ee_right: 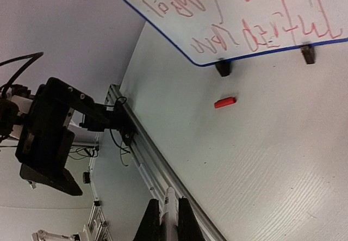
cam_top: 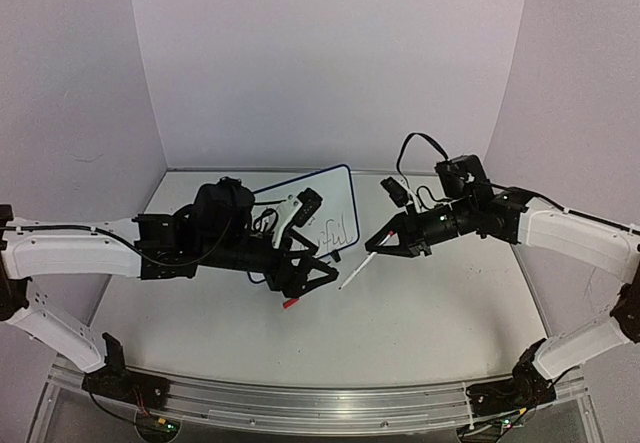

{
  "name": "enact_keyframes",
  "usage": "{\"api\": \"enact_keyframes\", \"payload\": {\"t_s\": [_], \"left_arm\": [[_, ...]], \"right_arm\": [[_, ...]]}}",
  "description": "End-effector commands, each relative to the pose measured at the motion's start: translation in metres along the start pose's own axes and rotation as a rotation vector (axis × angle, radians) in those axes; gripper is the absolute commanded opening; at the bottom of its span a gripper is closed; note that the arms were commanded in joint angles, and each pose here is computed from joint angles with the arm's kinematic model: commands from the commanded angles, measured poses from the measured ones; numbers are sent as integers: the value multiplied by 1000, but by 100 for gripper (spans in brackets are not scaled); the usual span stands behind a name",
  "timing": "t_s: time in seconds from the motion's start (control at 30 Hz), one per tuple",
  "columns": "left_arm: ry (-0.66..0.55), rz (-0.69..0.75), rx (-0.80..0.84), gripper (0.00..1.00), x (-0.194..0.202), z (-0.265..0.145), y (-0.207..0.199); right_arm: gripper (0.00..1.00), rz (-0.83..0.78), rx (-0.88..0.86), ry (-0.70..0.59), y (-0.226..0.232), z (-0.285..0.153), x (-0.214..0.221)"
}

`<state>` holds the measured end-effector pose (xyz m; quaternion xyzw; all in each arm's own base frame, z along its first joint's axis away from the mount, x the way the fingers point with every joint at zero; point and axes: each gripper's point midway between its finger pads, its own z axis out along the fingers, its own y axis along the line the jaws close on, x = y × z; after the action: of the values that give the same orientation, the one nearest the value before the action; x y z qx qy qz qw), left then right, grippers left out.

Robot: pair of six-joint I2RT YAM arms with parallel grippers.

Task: Write a sentence on the whiteboard
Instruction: Pass from the right arm to the left

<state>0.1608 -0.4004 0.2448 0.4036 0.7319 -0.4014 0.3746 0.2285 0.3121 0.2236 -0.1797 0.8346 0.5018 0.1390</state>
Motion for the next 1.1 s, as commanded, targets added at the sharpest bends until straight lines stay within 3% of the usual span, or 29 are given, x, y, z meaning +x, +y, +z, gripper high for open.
{"api": "enact_keyframes", "payload": {"t_s": [0.0, 0.2, 0.27, 0.5, 0.63, 0.8, 0.87, 1.0, 1.07], "left_arm": [[-122, 74, 99, 84, -45, 10, -21], [-81, 86, 90, 84, -36, 20, -20], [-79, 87, 97, 78, -36, 20, -21], [-30, 111, 164, 42, -27, 26, -34], [-8, 125, 171, 35, -25, 30, -38], [-3, 126, 178, 0, -23, 34, -39], [-19, 112, 165, 0, -25, 33, -37], [-70, 67, 91, 0, -29, 29, -24], [-91, 40, 73, 0, -31, 27, -21]], "right_arm": [[0, -82, -161, 23, 59, -2, -8], [0, -93, -188, 59, 71, 6, -4], [0, -93, -188, 73, 72, 11, -2], [0, -115, -181, 63, 75, 13, -7], [0, -113, -182, 67, 75, 13, -7], [1, -112, -165, 55, 74, 11, -7], [12, -110, -145, 39, 71, 10, -9], [46, -97, -78, -22, 61, 7, -14], [53, -87, -63, -57, 58, 4, -16]]}}
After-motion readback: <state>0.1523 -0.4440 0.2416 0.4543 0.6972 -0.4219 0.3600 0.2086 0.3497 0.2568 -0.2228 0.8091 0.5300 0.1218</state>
